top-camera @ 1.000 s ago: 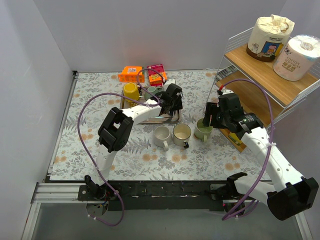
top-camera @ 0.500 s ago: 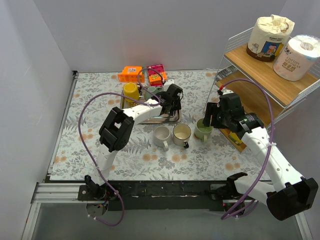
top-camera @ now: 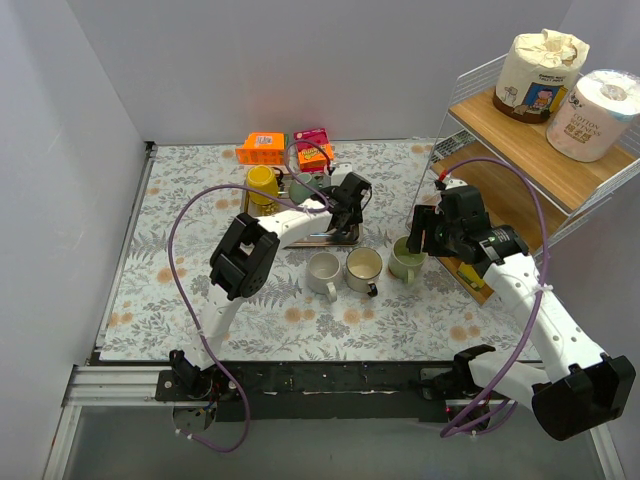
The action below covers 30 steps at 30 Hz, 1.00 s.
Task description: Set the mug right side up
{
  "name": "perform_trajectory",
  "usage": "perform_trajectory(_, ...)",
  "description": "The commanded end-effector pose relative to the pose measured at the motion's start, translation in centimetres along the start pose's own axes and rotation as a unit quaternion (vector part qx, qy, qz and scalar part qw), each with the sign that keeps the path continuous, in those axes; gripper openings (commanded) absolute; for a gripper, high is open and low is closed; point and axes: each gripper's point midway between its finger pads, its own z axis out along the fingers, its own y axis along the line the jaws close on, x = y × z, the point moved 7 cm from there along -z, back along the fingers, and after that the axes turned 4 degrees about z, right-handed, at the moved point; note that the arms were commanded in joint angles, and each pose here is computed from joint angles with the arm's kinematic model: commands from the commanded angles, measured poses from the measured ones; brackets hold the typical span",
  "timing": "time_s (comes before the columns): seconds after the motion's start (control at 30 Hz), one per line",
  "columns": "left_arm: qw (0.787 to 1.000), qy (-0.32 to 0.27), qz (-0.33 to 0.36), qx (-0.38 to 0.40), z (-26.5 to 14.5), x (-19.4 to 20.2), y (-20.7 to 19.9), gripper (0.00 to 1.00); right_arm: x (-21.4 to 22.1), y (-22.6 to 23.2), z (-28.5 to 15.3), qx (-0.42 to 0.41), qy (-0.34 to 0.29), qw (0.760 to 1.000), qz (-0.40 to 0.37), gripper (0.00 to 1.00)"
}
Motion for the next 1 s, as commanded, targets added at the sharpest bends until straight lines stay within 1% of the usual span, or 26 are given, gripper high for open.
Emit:
perform_trajectory(0.0, 0.999, -0.041, -0.018, -0.016, -1.0, -2.5, -0.4, 0.35, -1.0, 0.2, -0.1, -0.010, -0.015, 1.000, -0.003, 0.72)
perform_trajectory(0.17, 0.998, -0.047, -0.024, -0.019, -1.1, -2.7, -0.4, 0.34, -0.9, 0.2, 0.2, -0.014, -0.010, 1.000, -0.005, 0.72)
perform_trajectory(0.43, 0.998, -0.045, -0.026, -0.022, -1.2, -2.6, -0.2, 0.20, -0.8, 0.0, 0.4, -0.016, -0.009, 1.000, -0.003, 0.72)
perform_trajectory(0.53, 0.998, -0.047, -0.025, -0.024, -1.4, -2.7, -0.1, 0.09, -0.7, 0.0, 0.5, -0.018, -0.007, 1.000, 0.000, 0.72)
perform_trajectory(0.57, 0.998, -0.049, -0.026, -0.024, -1.5, -2.9, -0.1, 0.00, -0.6, 0.0, 0.4, -0.019, -0.005, 1.000, 0.001, 0.72)
perform_trajectory(0.8, 0.998, -0.055, -0.032, -0.018, -3.5, -3.6, 0.2, 0.00, -0.8, 0.2, 0.5, -0.026, -0.009, 1.000, 0.004, 0.72)
perform_trajectory(0.97, 0.997, -0.060, -0.044, 0.022, -6.8, -5.3, 0.1, 0.00, -0.8, 0.7, 0.5, -0.045, -0.008, 0.999, 0.007, 0.71)
